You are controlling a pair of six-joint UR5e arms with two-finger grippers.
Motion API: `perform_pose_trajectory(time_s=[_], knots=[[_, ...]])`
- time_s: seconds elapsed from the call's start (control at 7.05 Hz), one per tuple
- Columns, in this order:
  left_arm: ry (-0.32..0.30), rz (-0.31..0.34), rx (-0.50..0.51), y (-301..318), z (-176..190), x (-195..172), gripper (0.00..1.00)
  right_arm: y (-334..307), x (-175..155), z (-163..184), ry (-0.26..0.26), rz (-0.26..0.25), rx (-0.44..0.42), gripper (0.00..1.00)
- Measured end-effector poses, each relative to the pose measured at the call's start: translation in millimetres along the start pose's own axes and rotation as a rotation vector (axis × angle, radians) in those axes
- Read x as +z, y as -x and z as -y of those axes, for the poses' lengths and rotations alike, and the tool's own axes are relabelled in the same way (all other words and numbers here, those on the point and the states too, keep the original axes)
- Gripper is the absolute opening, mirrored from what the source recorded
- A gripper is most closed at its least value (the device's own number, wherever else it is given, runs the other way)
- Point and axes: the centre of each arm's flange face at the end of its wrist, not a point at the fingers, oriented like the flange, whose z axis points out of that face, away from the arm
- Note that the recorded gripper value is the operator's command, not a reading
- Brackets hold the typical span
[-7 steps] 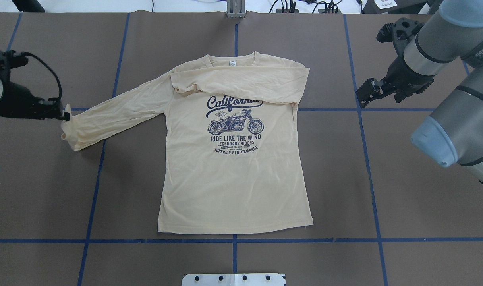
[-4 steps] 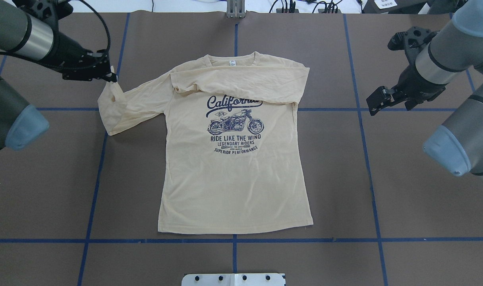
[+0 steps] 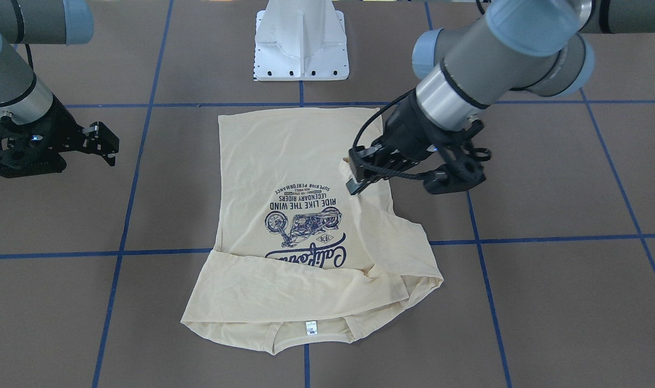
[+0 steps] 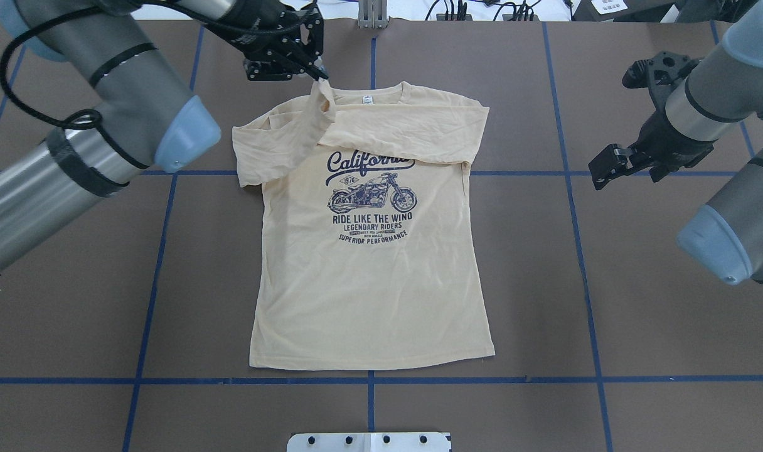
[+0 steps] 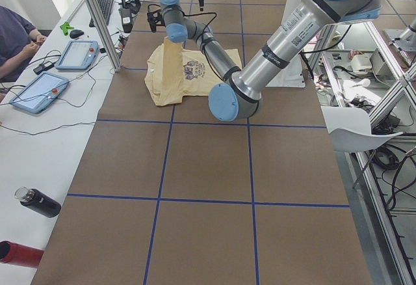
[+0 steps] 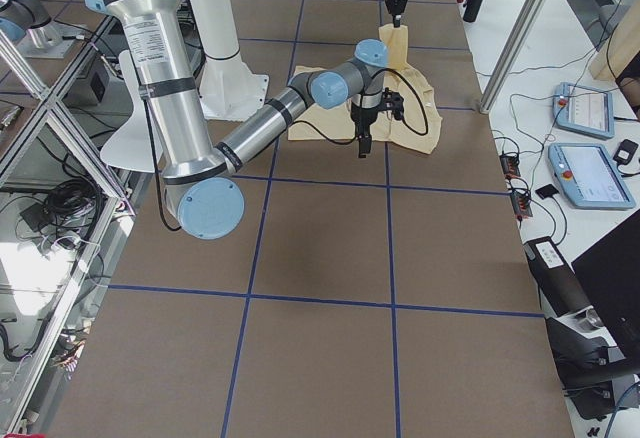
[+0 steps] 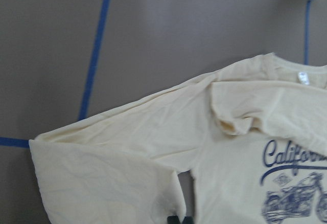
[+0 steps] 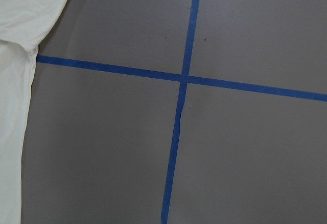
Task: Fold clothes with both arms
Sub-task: 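Lay the sleeve across the shirt chest with the left gripper and release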
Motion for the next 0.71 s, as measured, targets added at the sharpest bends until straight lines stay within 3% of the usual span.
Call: perform_pose_trajectory(time_s=[0.28,0.71], knots=[[-0.003,-0.052,-0.018,-9,-3,63,0.0,-1,2,-1,0.003,-0.003,0.002,1.0],[-0.043,-0.058,-0.014,-7,-22,132,0.0,0,4,1,0.005,-0.007,0.002,1.0]])
